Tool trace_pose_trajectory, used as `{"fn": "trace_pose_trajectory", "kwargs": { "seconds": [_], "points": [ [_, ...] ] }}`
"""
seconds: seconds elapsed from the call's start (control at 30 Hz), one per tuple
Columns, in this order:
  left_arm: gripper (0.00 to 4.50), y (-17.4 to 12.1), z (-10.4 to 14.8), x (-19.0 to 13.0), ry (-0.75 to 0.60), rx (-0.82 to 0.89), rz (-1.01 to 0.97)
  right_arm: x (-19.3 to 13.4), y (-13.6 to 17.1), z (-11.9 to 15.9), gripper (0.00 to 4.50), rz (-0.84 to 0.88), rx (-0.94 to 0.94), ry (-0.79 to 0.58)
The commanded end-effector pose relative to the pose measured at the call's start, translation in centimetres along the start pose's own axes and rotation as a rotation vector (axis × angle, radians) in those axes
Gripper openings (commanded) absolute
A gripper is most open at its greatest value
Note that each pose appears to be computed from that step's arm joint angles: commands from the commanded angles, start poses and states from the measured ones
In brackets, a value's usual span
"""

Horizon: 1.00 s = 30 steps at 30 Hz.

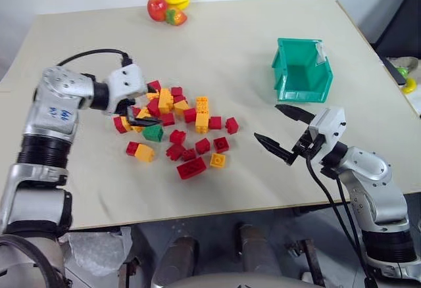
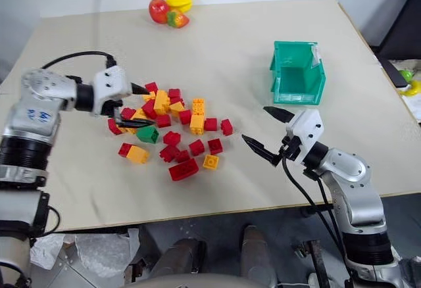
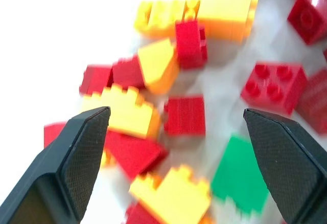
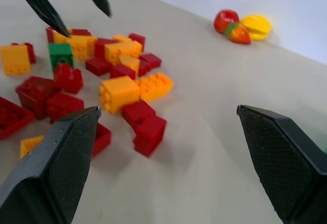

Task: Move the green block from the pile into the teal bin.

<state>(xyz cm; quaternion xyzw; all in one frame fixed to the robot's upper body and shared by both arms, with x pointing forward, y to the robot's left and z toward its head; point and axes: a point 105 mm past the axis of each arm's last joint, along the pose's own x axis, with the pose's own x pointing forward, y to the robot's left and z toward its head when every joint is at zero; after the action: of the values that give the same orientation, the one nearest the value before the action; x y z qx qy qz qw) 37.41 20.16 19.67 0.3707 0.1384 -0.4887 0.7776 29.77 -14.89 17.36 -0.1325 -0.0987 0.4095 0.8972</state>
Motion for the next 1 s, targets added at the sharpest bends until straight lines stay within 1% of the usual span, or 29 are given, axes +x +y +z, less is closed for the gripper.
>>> {"fn": "trace_pose_trajectory", "kwargs": {
  "seconds": [0.03,0.27,0.4,0.6,0.7,0.83,0.93,0.97,1.0],
  "points": [
    [4.45,0.5,-1.0,-1.3,0.028,-0.045,-0.002,0.1,-0.3,1.1,4.50,0.002,-0.040,-0.042],
    [4.45,-1.1,-1.3,-0.6,0.032,-0.088,-0.128,0.3,-0.2,1.2,4.50,-0.001,-0.040,-0.048],
    [4.45,-2.4,-3.2,0.9,0.117,-0.089,-0.206,-0.1,0.0,1.1,4.50,-0.013,-0.036,-0.044],
    [4.45,-2.7,-3.8,1.4,0.148,-0.067,-0.249,-0.3,0.0,1.2,4.50,-0.026,-0.040,-0.039],
    [3.88,-2.6,-3.5,1.7,0.135,-0.061,-0.254,-0.6,-0.1,1.3,4.50,-0.035,-0.044,-0.035],
    [2.61,-2.8,-3.6,1.6,0.135,-0.069,-0.275,-0.8,-0.1,1.3,4.50,-0.047,-0.046,-0.030],
    [1.89,-2.9,-3.5,1.5,0.131,-0.070,-0.284,-0.9,-0.1,1.2,4.50,-0.052,-0.047,-0.026],
    [1.57,-2.9,-3.5,1.5,0.129,-0.070,-0.282,-0.9,-0.1,1.3,4.50,-0.053,-0.047,-0.026],
    [1.46,-2.9,-3.5,1.5,0.124,-0.076,-0.280,-0.9,-0.2,1.3,4.50,-0.054,-0.048,-0.026]
  ]
}}
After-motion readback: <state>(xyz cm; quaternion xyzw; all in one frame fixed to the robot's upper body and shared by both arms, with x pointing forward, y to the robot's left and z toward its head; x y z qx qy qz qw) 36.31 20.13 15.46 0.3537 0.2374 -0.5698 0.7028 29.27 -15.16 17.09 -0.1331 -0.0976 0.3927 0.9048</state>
